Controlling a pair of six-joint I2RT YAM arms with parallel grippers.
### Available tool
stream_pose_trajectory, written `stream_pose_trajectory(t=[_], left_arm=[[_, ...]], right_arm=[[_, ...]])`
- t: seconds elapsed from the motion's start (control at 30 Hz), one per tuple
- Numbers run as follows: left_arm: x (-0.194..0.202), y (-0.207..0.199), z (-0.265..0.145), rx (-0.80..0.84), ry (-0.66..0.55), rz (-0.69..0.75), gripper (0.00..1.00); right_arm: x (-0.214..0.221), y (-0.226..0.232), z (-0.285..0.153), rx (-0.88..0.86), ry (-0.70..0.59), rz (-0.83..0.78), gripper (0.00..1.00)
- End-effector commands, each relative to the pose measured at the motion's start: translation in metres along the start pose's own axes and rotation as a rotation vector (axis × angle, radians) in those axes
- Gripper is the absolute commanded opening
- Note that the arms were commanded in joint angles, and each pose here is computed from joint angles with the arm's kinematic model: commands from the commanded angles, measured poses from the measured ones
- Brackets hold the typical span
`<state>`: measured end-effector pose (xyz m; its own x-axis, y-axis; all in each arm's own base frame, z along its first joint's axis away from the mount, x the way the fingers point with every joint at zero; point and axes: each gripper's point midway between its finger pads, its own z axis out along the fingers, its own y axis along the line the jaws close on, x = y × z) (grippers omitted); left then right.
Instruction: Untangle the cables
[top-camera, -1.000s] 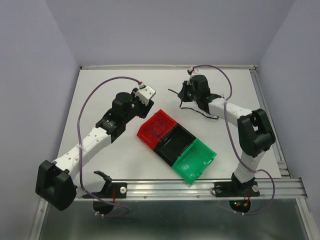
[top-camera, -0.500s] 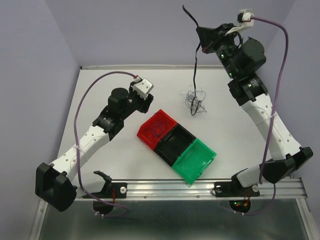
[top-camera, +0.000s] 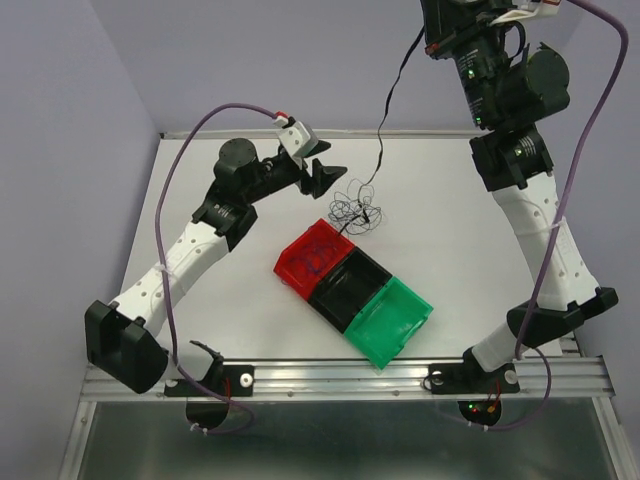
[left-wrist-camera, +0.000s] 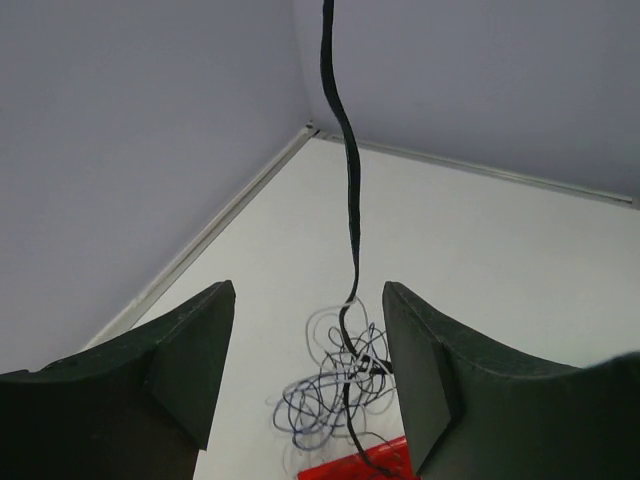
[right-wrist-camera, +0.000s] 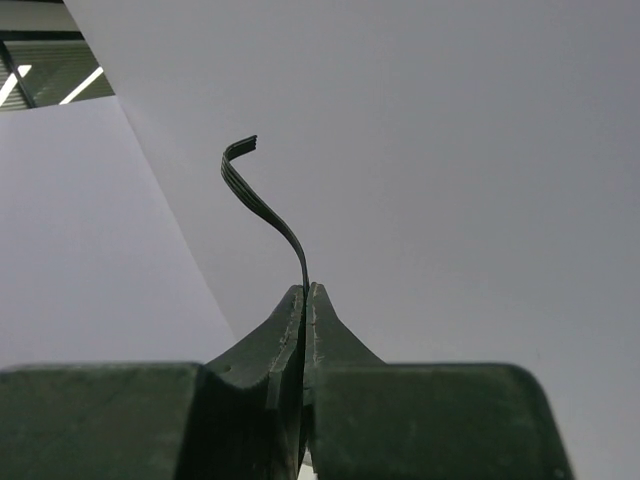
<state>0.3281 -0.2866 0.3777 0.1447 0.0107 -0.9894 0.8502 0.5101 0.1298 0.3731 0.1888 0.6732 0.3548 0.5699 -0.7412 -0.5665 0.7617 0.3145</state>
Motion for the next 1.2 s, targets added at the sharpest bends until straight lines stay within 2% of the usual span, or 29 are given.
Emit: stream_pose_trajectory(t=[0.0,0.1,0.3,0.53,0.6,0.67,0.7,0.77,0.87,1.03,1.17], left_arm=[[-0.072,-0.014,0.013,0.149,-0.207,0.076,0.72],[-0.08,-0.008,0.036,0.185,-0.22,0.071,0.72],[-0.068,-0.019,0.076,0.381,-0.224,0.07,0.72],[-0.08,-0.036,0.106,0.458,-0.251,-0.003,0.71],[-0.075,-0.04,0.113,0.476,-0.242,-0.022,0.68],[-0.055,-0.041,0.125,0.483,-0.212,-0.064,0.64],[-0.044,-0.041,0.129,0.493,-0.196,-0.079,0.59],[-0.006,-0.038,0.142,0.492,-0.138,-0.121,0.51],[0.038,-0.032,0.154,0.448,-0.072,-0.134,0.45],[0.084,-0.024,0.168,0.37,0.034,-0.108,0.22],[0.12,-0.024,0.175,0.345,0.121,-0.118,0.16]], right_arm=[[-0.024,0.011,0.001,-0.03,-0.081,0.037,0.01],[-0.02,0.01,-0.001,-0.028,-0.092,0.063,0.01],[-0.026,0.017,-0.002,-0.057,-0.119,0.126,0.01],[-0.027,0.018,-0.006,-0.079,-0.162,0.157,0.01],[-0.025,0.018,-0.005,-0.08,-0.16,0.162,0.0],[-0.026,0.018,-0.005,-0.08,-0.163,0.166,0.01],[-0.028,0.018,-0.005,-0.079,-0.17,0.17,0.0],[-0.037,0.02,-0.007,-0.084,-0.198,0.173,0.0],[-0.057,0.024,-0.009,-0.09,-0.251,0.173,0.0],[-0.14,0.032,-0.027,-0.074,-0.491,0.226,0.01],[-0.204,0.031,-0.053,-0.037,-0.696,0.297,0.01]])
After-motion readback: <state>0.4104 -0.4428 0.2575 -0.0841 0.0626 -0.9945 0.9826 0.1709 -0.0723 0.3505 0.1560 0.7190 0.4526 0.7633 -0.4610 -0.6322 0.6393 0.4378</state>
